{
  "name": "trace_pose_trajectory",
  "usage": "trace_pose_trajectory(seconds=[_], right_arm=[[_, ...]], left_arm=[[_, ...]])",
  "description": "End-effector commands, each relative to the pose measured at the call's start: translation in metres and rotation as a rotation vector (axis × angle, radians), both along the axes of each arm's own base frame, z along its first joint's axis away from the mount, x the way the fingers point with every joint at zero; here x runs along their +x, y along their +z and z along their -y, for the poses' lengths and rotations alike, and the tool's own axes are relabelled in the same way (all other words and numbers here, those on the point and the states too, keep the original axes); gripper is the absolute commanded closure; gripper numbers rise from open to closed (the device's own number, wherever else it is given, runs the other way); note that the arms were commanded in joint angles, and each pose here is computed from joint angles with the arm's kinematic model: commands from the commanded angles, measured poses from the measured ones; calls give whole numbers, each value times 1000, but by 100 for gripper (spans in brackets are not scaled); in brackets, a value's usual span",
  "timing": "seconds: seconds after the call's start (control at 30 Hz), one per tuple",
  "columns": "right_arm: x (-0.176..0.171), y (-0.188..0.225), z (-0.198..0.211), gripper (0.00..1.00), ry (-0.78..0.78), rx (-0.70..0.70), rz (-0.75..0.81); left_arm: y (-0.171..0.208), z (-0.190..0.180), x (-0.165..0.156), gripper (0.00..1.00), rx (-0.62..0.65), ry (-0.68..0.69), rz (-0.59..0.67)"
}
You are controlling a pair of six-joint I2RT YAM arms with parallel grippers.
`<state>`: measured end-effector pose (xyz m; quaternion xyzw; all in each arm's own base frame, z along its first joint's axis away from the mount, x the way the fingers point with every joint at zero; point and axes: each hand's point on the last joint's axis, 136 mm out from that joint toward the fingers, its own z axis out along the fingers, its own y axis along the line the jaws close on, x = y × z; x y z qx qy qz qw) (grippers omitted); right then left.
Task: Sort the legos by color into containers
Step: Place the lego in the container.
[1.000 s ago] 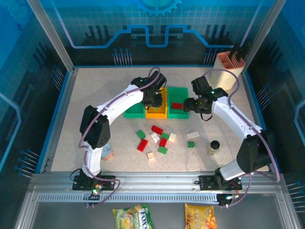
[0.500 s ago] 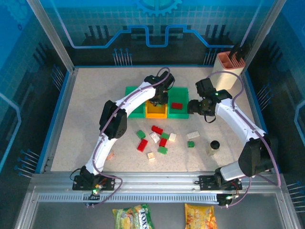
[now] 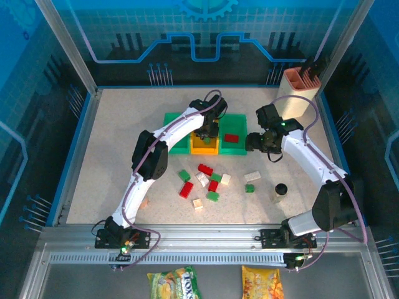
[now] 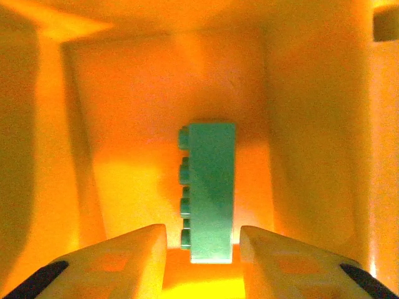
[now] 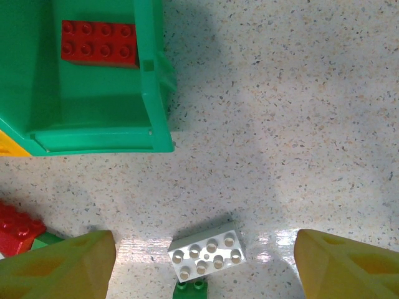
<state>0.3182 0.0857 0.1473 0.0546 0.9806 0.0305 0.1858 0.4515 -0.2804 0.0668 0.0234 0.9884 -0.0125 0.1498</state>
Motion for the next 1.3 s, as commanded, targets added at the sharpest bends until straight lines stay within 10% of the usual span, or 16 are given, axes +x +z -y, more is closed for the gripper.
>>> trace_pose_trajectory(seconds=[0.0, 0.6, 1.27], right_arm=[[-5, 9, 1, 23, -3, 19, 7], [-7, 6, -3, 23, 11, 16, -3], [-9, -4, -13, 24, 43, -3, -30]], left_arm=[[30, -1, 0, 61, -25, 2, 32], [89, -9, -48, 62, -82, -49, 73], [62, -25, -165, 59, -71, -39, -67]])
